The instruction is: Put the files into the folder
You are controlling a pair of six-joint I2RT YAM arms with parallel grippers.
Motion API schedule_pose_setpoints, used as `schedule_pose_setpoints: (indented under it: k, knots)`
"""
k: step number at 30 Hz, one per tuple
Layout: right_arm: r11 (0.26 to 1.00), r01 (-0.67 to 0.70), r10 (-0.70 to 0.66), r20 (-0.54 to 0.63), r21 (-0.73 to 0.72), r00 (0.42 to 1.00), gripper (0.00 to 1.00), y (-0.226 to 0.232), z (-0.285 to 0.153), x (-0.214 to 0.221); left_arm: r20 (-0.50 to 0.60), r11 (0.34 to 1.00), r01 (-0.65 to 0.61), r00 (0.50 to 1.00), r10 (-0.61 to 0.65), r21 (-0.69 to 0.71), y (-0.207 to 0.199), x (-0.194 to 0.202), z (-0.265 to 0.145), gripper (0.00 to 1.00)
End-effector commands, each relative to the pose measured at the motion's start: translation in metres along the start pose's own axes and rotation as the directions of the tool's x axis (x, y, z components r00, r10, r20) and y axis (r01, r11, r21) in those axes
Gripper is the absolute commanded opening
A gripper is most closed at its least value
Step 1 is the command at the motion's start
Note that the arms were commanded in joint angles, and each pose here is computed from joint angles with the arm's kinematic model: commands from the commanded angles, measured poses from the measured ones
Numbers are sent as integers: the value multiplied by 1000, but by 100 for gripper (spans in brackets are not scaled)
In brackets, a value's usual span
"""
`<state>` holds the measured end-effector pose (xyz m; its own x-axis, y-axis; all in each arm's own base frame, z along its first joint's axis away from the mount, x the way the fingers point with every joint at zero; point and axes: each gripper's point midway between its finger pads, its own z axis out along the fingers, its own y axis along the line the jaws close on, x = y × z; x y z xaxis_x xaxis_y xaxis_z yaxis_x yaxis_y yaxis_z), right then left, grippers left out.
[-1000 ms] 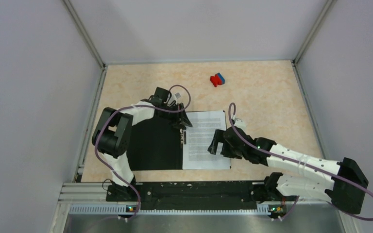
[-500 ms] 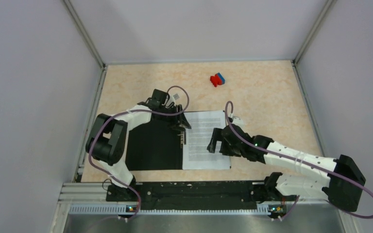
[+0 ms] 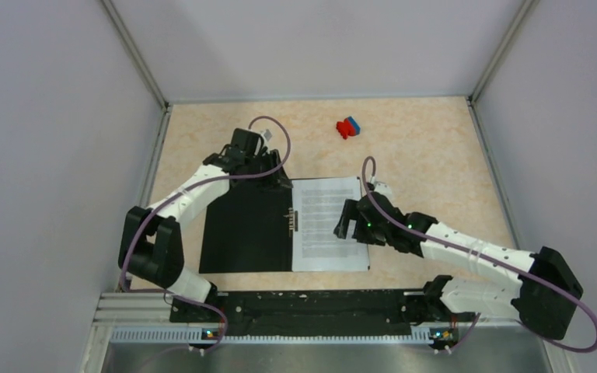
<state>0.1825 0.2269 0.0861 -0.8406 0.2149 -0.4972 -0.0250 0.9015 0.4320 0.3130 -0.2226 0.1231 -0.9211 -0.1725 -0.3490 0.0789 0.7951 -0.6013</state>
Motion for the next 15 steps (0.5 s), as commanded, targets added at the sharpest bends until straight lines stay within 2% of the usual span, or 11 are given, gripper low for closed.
schedule_pose_setpoints:
  k: [1, 5, 15]
  knots:
    - [999, -45, 45, 83, 1, 996, 82, -16, -3, -31, 87, 983, -51, 994, 67, -178, 18, -14, -26, 45]
    - [997, -46, 39, 103, 65, 994, 68, -43, -1, -41, 60, 973, -51, 996, 66, -226, 30, -1, -18, 39]
    - [992, 27, -30, 19, 126, 999, 61, -56, 28, -24, 8, 961, -76, 997, 81, -267, 36, 19, 1, 38]
